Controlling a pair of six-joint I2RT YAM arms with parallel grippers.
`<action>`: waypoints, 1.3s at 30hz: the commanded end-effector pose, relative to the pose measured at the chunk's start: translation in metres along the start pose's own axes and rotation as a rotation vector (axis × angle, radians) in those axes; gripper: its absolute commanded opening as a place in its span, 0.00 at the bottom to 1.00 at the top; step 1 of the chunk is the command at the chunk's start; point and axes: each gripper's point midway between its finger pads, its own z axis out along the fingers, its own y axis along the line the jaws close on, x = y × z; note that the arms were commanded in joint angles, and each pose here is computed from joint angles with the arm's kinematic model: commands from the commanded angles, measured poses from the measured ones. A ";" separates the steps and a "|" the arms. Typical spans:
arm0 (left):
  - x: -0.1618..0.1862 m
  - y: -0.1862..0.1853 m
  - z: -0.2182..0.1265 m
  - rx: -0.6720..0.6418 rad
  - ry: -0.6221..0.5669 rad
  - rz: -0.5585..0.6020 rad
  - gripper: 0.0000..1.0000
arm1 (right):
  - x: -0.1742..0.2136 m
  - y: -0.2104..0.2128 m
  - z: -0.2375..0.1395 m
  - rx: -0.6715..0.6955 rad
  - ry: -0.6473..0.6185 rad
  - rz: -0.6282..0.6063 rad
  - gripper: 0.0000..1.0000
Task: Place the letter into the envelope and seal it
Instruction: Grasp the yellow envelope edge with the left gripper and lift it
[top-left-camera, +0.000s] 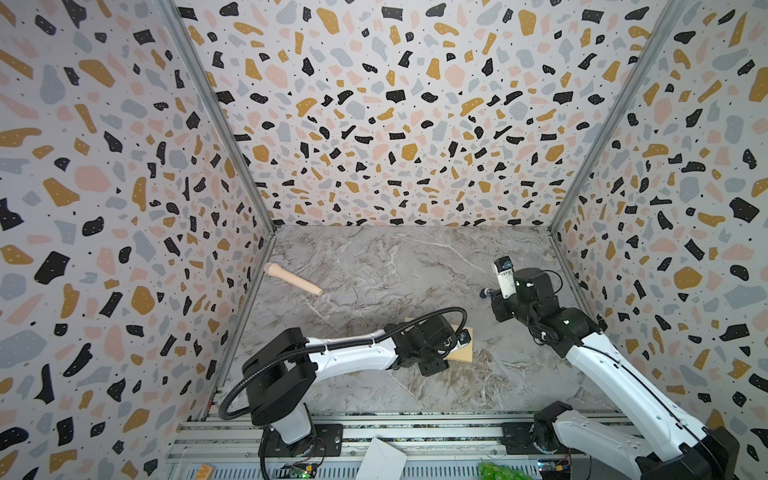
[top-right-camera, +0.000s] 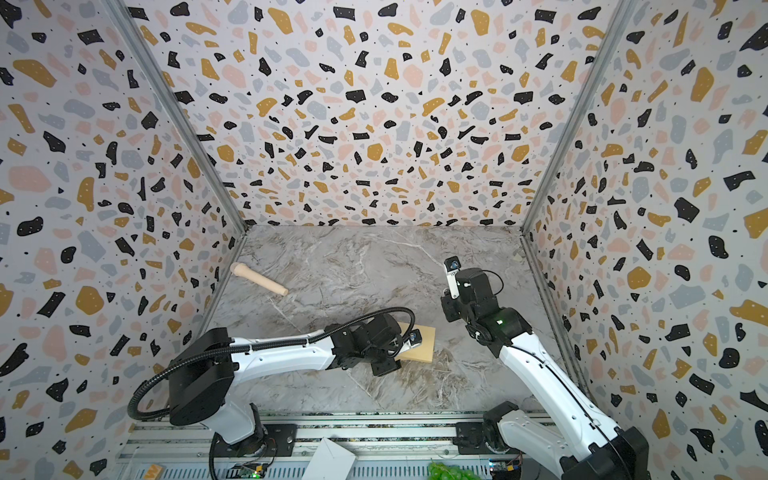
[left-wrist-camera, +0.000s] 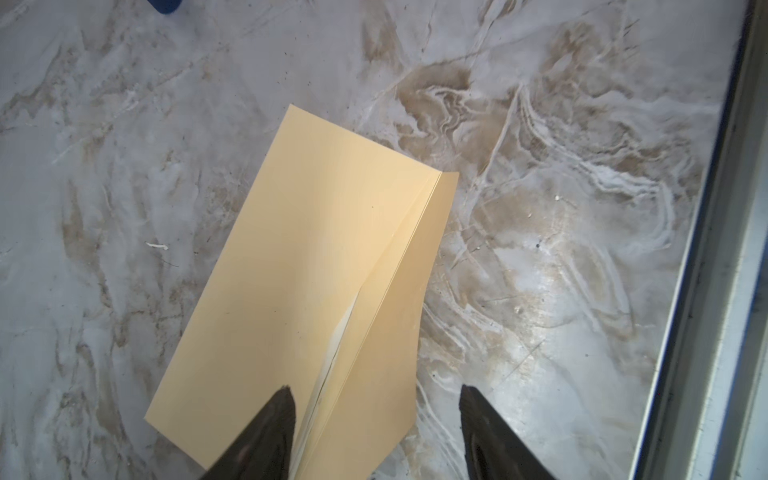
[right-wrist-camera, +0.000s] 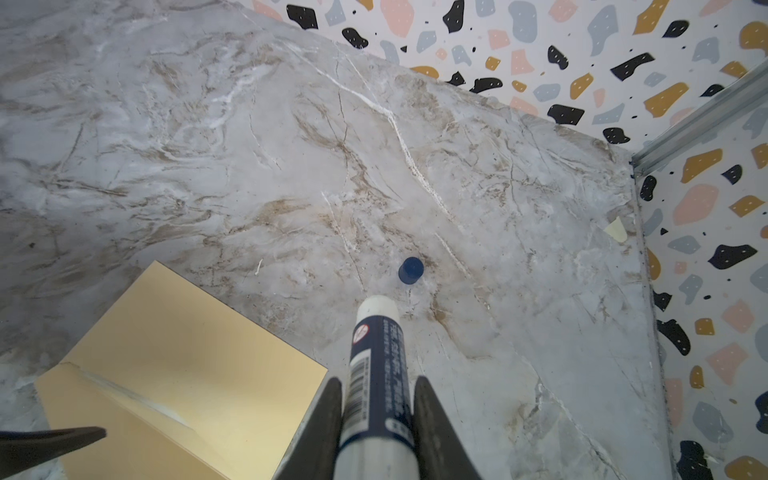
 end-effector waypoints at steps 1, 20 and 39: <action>-0.004 0.004 0.004 -0.042 0.024 0.029 0.60 | -0.005 -0.004 -0.004 0.016 -0.006 0.001 0.00; -0.027 0.025 0.027 -0.147 -0.037 -0.134 0.00 | -0.002 0.007 -0.002 -0.050 0.028 0.008 0.00; -0.048 0.043 -0.047 0.015 -0.388 -0.349 0.39 | -0.010 0.021 -0.011 -0.138 0.038 0.007 0.00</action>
